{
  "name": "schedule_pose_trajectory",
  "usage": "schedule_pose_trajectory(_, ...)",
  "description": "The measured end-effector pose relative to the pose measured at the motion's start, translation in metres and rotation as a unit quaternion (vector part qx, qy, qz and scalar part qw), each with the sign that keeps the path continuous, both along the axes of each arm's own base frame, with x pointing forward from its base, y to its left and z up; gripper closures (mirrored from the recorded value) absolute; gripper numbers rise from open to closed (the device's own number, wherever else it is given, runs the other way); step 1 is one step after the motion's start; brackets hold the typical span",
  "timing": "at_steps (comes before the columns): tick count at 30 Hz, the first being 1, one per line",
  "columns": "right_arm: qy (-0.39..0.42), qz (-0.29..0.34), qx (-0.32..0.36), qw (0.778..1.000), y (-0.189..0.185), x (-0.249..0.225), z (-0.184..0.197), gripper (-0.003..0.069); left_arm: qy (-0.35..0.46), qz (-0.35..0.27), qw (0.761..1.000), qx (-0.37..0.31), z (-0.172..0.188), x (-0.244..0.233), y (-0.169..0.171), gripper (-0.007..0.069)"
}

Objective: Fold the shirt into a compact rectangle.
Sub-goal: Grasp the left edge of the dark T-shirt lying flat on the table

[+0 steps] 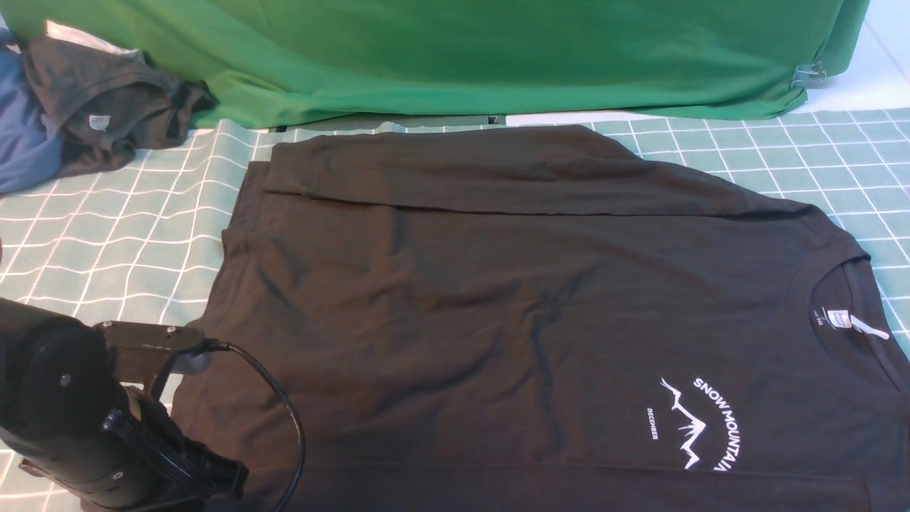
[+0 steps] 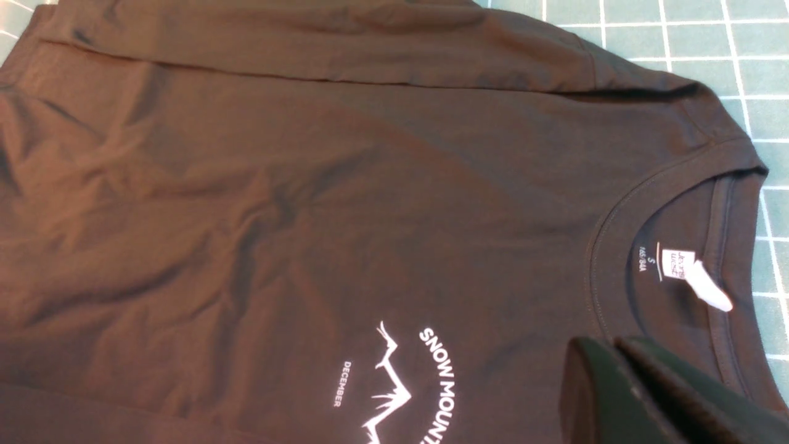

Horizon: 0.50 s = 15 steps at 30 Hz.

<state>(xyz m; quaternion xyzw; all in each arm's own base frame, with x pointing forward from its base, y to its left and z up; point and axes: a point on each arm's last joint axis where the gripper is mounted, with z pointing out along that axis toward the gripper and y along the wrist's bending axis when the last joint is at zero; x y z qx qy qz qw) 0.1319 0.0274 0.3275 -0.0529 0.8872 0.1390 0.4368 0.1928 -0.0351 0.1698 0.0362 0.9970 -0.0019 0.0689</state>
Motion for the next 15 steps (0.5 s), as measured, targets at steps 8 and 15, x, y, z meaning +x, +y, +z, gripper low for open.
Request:
schedule_pose_trajectory(8,-0.001,0.0,0.0,1.0,0.0,0.0,0.0,0.0629,0.0,-0.002,1.0,-0.001,-0.013,0.009,-0.002,0.013)
schedule_pose_trajectory(15,-0.005,-0.002,0.001,1.0,0.0,0.001,0.001,0.0622,0.008,0.004,1.0,-0.005,-0.016,0.011,-0.003,0.0239)
